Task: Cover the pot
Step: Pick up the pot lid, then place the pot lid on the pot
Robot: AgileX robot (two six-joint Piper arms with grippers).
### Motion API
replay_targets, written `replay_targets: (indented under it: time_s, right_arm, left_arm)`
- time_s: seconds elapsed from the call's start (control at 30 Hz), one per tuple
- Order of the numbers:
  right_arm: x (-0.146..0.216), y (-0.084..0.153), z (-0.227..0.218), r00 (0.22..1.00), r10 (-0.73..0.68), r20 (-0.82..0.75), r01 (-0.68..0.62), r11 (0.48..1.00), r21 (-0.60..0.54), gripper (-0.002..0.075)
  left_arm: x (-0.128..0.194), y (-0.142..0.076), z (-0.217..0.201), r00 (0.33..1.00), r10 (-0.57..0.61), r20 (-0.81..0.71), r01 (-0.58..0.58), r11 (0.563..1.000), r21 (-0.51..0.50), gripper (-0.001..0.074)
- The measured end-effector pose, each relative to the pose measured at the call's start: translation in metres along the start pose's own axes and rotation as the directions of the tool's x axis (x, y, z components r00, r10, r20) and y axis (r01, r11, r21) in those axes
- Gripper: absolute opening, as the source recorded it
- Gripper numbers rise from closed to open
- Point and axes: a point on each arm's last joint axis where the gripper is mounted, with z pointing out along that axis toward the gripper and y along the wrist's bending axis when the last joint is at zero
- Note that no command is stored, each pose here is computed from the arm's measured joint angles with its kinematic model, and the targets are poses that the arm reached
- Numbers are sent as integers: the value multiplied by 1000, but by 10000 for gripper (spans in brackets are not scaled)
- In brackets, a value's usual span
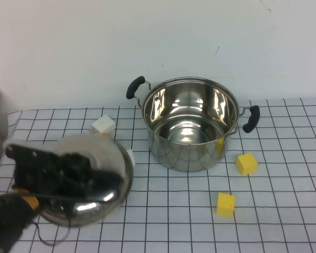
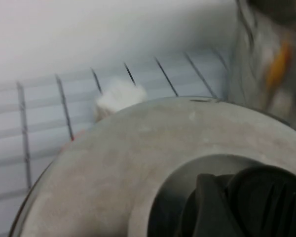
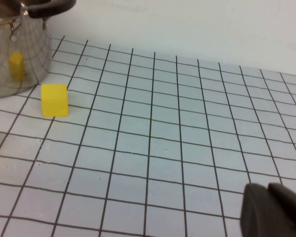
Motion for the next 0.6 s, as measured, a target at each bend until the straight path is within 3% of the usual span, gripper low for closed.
replay_targets:
  time_s: [0.27,0.4,0.6]
  right_arm:
    - [0,0,0,1000,0,0,0,1000,0,9]
    - [0,0,0,1000,0,0,0,1000,0,9]
    - [0,0,0,1000,0,0,0,1000,0,9]
  left_arm:
    - [-99,-17,-8,999,30,-17,-29,999,21,332]
    - [-142,-43,7,999,49,-2,-49,994,103,332]
    - [-174,-90,54,990,141,28,-144,953,267,332]
